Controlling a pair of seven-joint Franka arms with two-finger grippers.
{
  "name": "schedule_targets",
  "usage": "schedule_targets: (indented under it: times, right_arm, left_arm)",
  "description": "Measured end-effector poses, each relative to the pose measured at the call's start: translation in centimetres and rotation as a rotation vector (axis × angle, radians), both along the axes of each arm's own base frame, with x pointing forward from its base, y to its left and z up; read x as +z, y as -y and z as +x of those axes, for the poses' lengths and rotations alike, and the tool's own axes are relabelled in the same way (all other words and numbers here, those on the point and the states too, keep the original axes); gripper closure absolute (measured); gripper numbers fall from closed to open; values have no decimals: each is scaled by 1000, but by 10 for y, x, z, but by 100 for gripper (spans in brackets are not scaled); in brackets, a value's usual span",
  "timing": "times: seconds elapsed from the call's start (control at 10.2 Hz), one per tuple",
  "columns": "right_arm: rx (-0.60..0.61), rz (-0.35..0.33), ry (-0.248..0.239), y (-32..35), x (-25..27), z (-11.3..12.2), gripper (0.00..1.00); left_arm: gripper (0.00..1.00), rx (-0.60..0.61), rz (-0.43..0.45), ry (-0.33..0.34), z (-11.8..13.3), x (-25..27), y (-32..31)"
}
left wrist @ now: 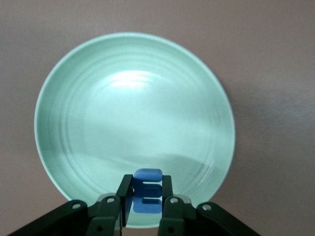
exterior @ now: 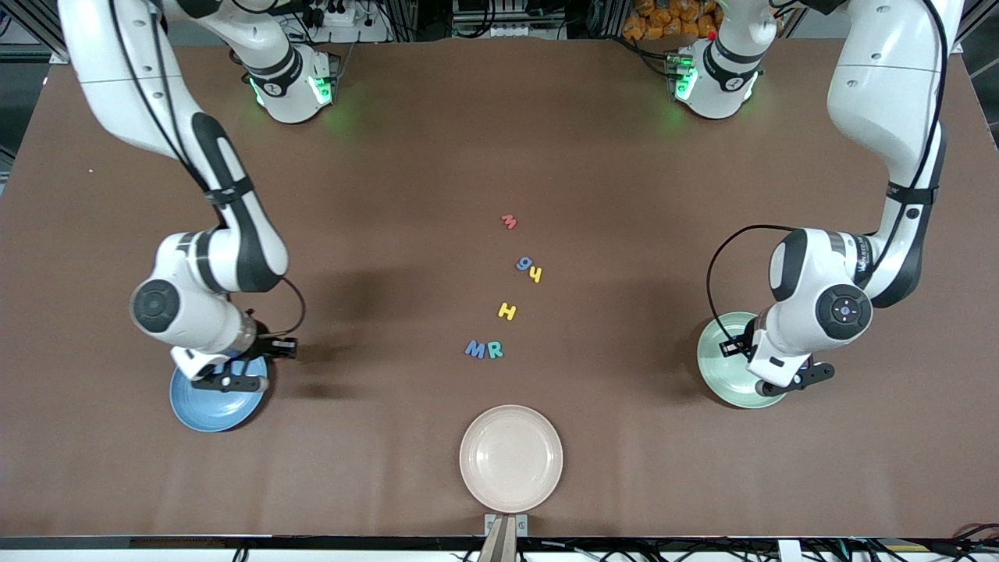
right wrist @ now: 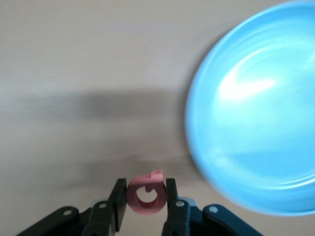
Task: Sort uppercase to blue plate, lowercase to green plate
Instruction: 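Place the m in the green plate while the right gripper drops a in blue, then move the left gripper from the green plate to the yellow h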
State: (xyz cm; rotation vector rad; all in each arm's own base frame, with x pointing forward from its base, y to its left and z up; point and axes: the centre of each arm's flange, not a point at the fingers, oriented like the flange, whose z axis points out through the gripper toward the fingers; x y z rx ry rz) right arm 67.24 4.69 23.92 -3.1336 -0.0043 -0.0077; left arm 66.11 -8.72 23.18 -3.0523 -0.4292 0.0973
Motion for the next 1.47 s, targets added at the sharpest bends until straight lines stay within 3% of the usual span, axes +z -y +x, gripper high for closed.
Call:
schedule_targets:
  times: [0.2,0.39,0.49,0.88,0.98,1.17,1.47]
  right_arm:
    - [97,-68,16,46,8,7,63]
    - [167,-81,22,81,13,10,63]
    - [177,-82,25,88,15,11,54]
    - [137,-67,30,56,15,13,1]
    - [91,-63,34,32,15,13,0]
    - [-26,-51,40,-38,14,9,0]
    - [-174,-1,38,-131,8,-1,0]
  left_arm:
    - [72,-4,-4,7,-5,-9,1]
    - [72,7,2,11,-5,-11,-7]
    - [61,16,7,21,-3,-10,-14]
    - [5,-11,-3,72,3,11,-2]
    - [0,-36,-8,89,2,23,15]
    - [0,-65,-33,111,-9,41,75]
    - [0,197,-75,108,-44,46,182]
